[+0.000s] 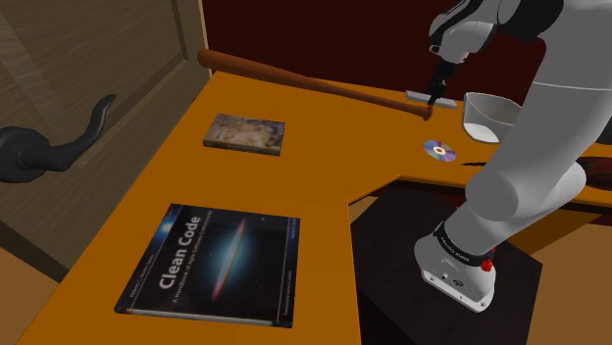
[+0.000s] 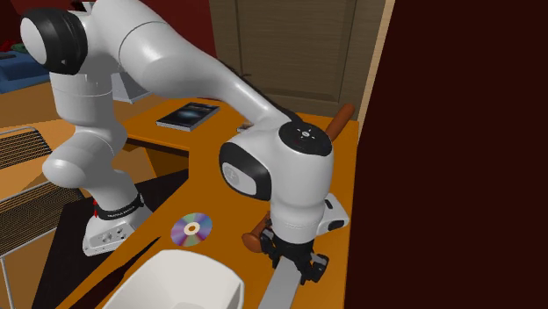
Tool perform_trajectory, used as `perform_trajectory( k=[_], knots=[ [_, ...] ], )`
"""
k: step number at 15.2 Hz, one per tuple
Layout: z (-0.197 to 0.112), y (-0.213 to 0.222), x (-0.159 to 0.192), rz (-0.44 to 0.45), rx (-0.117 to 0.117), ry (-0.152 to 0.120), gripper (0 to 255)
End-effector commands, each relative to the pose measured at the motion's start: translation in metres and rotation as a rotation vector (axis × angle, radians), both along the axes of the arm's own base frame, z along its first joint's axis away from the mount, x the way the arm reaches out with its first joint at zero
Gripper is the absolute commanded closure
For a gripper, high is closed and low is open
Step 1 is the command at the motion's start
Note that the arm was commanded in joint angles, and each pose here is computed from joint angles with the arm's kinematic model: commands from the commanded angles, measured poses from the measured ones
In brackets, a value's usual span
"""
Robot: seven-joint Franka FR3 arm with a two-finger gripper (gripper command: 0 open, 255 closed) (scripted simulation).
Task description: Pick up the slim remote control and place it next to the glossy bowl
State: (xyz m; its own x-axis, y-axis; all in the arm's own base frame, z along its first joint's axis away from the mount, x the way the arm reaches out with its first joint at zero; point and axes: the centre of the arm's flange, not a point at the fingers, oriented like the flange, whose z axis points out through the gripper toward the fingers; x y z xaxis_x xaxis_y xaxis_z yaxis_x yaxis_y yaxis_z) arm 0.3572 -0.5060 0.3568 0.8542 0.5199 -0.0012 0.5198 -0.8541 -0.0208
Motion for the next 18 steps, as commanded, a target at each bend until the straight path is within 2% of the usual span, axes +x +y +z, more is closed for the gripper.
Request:
perform_trajectory(
  k=[1, 9, 10, 15, 18],
  knots=[
    [-0.011, 0.0, 0.0, 0.0, -0.001, 0.0, 255],
    [-0.018, 0.0, 0.0, 0.0, -0.001, 0.0, 255],
    [-0.018, 0.0, 0.0, 0.0, -0.001, 0.0, 0],
    [-0.018, 0.0, 0.0, 0.0, -0.001, 0.0, 0],
    [0.022, 0.0, 0.001, 0.0, -0.001, 0.0, 0]
  ],
)
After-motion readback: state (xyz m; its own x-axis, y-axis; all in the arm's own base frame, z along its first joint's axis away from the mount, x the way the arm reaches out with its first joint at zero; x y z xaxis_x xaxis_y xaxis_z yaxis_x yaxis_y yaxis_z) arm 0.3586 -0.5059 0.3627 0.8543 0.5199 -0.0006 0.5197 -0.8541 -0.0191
